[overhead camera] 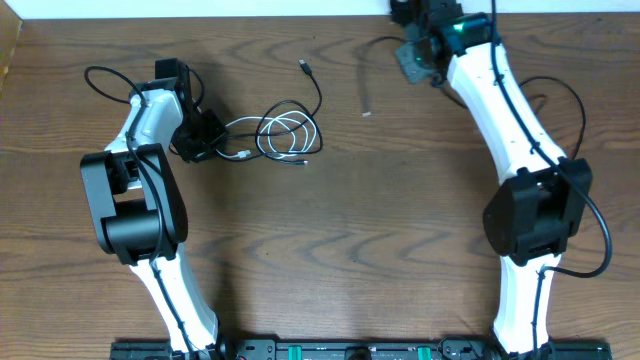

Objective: Untangle cables

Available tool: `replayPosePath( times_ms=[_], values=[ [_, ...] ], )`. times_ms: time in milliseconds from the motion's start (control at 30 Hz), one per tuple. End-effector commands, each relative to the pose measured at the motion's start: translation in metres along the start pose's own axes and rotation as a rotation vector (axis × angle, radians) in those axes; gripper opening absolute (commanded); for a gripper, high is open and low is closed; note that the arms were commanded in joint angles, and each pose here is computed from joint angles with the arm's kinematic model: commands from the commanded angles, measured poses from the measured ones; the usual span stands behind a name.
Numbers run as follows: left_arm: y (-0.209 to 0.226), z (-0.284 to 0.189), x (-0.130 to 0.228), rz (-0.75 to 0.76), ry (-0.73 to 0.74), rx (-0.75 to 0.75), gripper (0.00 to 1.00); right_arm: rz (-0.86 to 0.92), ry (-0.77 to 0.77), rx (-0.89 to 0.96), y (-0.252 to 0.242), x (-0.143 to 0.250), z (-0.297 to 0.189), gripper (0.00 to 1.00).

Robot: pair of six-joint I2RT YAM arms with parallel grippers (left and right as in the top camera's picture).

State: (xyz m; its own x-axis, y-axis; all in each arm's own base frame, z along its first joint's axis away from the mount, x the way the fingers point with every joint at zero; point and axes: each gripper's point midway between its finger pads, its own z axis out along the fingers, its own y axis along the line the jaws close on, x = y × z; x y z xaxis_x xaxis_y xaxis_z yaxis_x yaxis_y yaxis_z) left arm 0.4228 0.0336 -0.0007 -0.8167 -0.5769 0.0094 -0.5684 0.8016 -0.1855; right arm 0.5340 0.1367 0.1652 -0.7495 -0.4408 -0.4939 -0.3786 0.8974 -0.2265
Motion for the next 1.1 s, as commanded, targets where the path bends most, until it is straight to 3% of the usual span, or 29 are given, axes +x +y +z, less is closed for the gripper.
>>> replayPosePath(
  times_ms=[0,533,567,633,733,1067],
  values=[
    [0.019,0.02,0.007,-0.01,0.034,-0.078,0.15,0.173,0.166,0.295,-0.078,0.048,-0.002,0.01],
    [0.019,0.02,0.007,-0.011,0.033,-0.078,0.15,0.733,0.536,0.372,-0.212,0.219,-0.031,0.02],
    [0.019,0.02,0.007,-0.01,0.033,-0.077,0.15,0.76,0.534,0.347,-0.214,0.222,-0.03,0.17],
    [0.019,0.02,0.007,-0.011,0.033,-0.077,0.15,0.834,0.511,0.24,-0.211,0.225,-0.026,0.7],
    [0.019,0.02,0.007,-0.01,0.033,-0.077,0.15,0.903,0.486,0.128,-0.207,0.225,-0.023,0.98],
    [0.019,0.02,0.007,-0.01,0.031,-0.076,0.15,0.93,0.704,0.018,-0.169,0.259,-0.05,0.99]
  ],
)
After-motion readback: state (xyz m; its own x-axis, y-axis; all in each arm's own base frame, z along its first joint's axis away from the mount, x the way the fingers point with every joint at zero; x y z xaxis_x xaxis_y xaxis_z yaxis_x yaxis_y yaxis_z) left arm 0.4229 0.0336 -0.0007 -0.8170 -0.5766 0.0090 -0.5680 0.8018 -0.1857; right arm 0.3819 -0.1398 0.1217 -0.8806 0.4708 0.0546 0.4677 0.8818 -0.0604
